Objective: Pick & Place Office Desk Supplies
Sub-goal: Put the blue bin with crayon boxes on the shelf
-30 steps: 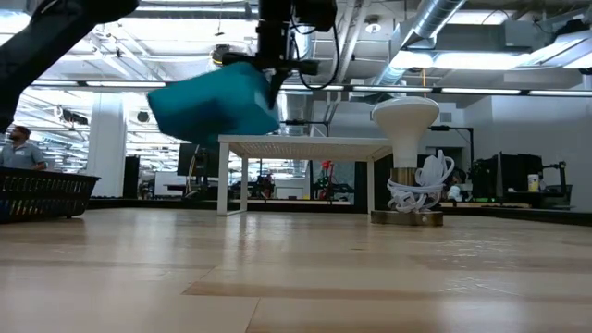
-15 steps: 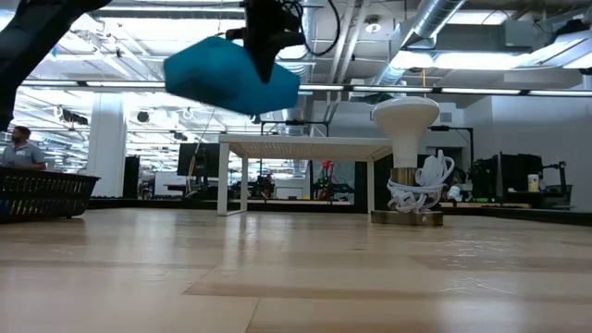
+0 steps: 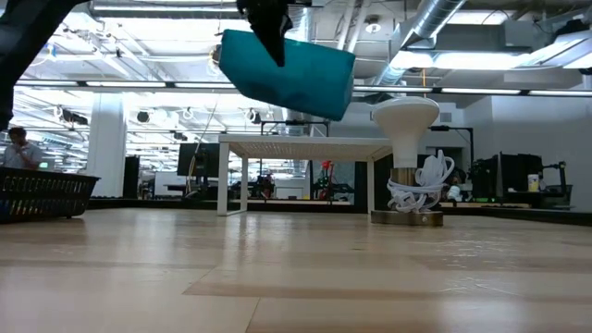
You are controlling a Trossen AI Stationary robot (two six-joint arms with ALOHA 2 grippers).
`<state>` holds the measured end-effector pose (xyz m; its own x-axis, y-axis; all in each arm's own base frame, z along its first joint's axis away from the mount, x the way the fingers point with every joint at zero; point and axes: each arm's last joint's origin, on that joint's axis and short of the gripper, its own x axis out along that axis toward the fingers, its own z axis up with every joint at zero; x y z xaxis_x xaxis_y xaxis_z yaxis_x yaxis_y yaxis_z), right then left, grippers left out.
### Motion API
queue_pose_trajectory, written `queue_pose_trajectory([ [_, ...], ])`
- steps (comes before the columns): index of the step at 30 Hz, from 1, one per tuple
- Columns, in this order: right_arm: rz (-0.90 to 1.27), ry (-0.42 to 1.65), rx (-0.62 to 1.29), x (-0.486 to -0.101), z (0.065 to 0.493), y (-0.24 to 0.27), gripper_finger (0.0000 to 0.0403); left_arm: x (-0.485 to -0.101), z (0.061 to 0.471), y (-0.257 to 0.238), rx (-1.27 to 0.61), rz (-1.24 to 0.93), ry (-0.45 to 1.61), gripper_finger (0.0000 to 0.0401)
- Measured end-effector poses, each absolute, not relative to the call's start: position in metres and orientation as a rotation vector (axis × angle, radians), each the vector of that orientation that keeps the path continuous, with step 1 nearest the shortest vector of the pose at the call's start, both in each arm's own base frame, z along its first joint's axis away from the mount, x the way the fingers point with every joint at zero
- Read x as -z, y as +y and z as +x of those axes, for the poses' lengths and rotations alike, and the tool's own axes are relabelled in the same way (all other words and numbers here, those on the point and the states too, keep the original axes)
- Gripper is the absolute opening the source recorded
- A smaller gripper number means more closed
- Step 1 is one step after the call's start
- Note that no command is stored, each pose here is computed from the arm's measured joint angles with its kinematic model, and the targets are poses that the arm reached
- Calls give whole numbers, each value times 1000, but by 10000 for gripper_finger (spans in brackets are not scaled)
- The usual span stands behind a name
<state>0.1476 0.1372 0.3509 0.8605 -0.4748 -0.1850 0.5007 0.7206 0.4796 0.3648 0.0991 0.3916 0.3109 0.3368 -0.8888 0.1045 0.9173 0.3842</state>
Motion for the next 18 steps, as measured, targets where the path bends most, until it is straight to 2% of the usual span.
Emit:
queue_pose_trajectory([
  [5, 559, 29, 547, -354, 152, 137, 168, -387, 358, 105, -32, 413, 1260, 0],
  [11, 556, -18, 568, -357, 153, 137, 168, -384, 342, 114, 83, 414, 1137, 0],
  [18, 569, -31, 584, -357, 156, 136, 168, -363, 322, 117, 48, 402, 903, 0],
])
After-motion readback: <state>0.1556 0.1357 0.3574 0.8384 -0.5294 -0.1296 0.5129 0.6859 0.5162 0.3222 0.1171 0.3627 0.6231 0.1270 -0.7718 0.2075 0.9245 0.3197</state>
